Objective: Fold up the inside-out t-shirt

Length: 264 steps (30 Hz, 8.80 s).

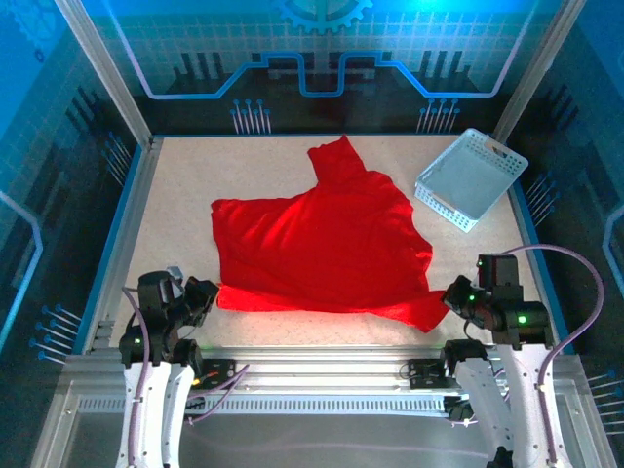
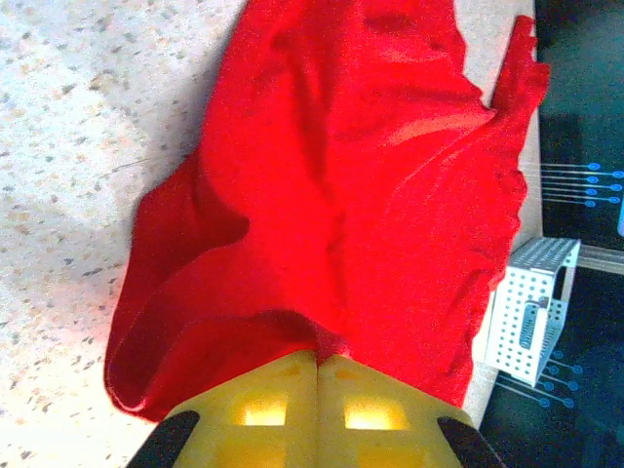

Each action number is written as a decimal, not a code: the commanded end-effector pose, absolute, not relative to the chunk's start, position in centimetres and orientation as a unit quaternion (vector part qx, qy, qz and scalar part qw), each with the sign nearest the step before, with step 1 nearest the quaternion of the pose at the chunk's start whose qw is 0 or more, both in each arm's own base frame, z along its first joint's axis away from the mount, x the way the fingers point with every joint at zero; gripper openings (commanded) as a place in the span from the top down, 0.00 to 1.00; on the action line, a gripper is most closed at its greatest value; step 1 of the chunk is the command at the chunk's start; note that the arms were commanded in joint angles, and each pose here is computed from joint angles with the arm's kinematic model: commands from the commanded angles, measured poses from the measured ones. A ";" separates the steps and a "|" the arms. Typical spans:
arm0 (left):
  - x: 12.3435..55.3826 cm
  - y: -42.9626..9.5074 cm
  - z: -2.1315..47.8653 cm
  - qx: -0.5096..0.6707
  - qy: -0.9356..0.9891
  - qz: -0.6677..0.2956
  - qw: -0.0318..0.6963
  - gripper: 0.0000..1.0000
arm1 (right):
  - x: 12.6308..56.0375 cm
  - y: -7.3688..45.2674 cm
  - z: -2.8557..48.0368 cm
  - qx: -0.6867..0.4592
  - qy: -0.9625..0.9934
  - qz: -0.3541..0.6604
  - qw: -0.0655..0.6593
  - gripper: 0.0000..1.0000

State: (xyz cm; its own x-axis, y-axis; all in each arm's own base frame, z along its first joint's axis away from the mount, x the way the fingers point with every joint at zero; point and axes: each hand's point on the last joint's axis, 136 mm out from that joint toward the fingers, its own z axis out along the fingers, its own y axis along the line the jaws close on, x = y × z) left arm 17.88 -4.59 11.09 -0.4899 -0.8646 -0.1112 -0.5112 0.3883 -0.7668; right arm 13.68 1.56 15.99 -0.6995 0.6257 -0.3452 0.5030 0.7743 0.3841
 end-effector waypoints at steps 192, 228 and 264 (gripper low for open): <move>51.4 -0.1 6.6 -0.349 0.912 -0.082 0.199 0.33 | 46.8 11.9 11.3 0.075 0.968 0.037 0.236 0.42; 47.7 6.2 7.3 -0.400 0.889 -0.041 0.221 0.96 | 56.9 12.4 1.5 0.075 0.982 0.044 0.170 0.38; 47.6 4.4 7.5 -0.384 0.896 -0.088 0.205 0.90 | 66.6 13.0 3.4 0.039 0.940 0.121 0.317 0.45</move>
